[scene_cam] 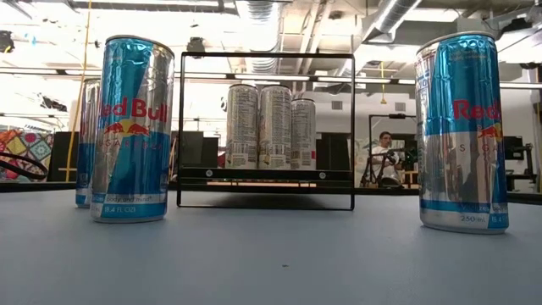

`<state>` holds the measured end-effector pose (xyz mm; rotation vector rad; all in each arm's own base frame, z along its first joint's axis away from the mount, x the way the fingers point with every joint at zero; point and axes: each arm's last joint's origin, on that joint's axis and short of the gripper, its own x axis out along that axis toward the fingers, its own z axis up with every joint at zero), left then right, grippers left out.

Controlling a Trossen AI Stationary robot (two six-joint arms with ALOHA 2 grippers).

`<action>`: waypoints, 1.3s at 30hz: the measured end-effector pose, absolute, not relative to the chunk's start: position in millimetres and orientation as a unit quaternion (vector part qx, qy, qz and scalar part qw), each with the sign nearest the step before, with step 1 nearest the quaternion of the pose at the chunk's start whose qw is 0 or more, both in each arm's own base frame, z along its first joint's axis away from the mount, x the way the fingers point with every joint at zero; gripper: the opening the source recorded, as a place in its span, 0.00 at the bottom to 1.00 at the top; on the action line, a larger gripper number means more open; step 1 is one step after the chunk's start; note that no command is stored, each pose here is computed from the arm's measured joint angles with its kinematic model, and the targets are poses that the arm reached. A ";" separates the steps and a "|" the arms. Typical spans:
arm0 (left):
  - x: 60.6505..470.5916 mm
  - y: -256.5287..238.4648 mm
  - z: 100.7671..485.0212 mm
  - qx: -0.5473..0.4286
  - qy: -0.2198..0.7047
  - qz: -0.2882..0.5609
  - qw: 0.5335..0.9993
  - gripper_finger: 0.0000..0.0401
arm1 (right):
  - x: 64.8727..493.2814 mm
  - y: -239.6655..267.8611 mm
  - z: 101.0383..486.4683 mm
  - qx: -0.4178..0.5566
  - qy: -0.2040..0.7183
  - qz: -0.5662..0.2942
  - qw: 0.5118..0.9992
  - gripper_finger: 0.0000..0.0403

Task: Place canned beverage on shelf
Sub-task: Put the white-yellow soda can on the shelf

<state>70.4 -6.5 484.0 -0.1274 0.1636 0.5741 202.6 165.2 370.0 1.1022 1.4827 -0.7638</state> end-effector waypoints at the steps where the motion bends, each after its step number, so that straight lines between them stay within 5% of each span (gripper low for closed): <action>1: 70.5 -6.6 484.0 -0.061 0.082 0.279 0.955 0.77 | 196.5 172.2 370.2 0.466 0.632 -0.324 0.527 0.94; 13: 71.0 -7.3 483.7 -0.082 0.080 0.270 0.956 0.77 | 140.1 235.2 364.1 0.470 0.650 -0.357 0.480 0.94; 39: 78.8 -10.9 482.5 -0.155 0.066 0.278 0.946 0.77 | 170.2 268.8 311.6 0.425 0.615 -0.432 0.505 0.94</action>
